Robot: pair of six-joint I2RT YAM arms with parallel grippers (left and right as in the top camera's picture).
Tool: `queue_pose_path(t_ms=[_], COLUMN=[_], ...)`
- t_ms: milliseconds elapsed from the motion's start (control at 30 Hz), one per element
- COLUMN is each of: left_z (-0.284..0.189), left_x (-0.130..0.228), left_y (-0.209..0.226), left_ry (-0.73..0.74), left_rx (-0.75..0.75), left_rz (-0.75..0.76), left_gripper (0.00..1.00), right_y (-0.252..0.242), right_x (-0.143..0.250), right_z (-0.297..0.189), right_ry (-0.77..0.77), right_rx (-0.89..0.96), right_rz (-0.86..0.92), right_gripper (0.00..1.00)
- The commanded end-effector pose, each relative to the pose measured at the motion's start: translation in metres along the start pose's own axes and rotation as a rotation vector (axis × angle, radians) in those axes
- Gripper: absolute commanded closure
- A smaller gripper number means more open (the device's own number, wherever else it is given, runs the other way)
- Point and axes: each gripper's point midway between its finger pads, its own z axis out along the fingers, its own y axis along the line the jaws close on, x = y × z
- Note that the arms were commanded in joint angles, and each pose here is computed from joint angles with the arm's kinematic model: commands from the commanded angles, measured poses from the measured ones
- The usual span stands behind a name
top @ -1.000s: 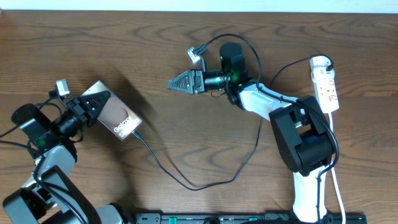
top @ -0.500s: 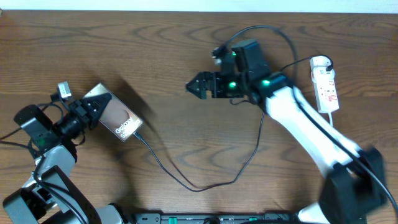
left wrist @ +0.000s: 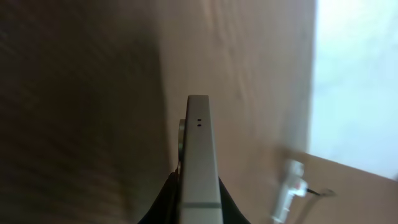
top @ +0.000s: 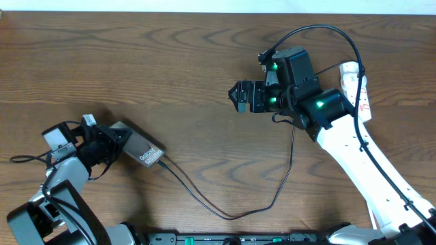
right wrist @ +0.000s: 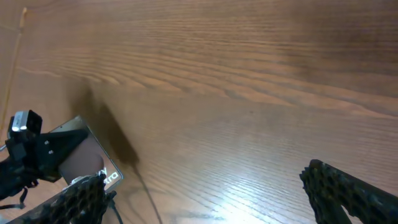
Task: Plug charger to phone and switch on socket
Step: 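Release the connector and lift the right gripper away toward the back, then lower the phone flat onto the table with the left gripper and release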
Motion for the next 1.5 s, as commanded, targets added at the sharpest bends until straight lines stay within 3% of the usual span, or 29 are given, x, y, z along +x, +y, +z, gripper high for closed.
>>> queue_pose_path(t_ms=[0, 267, 967, 1267, 1467], left_z=[0.003, 0.001, -0.004, -0.005, -0.005], left_x=[-0.005, 0.002, 0.016, 0.019, 0.019], left_y=[0.010, 0.037, 0.056, 0.058, 0.058], left_ry=[-0.035, -0.039, -0.009, 0.001, 0.003], left_rx=[-0.084, -0.237, -0.335, -0.341, -0.343], left_rz=[0.033, -0.026, -0.084, -0.093, -0.095], left_gripper=[0.92, 0.92, 0.91, 0.71, 0.69], right_y=[0.001, 0.000, 0.000, 0.000, 0.002], right_x=[-0.004, -0.003, -0.002, -0.002, -0.001], right_z=[-0.006, -0.006, -0.006, -0.006, -0.005], right_ry=[-0.023, -0.018, -0.014, -0.013, -0.011], right_rx=[0.013, 0.016, 0.017, 0.017, 0.014], right_rz=[-0.012, -0.011, -0.011, -0.011, -0.015], right_gripper=[0.01, 0.01, 0.01, 0.01, 0.01])
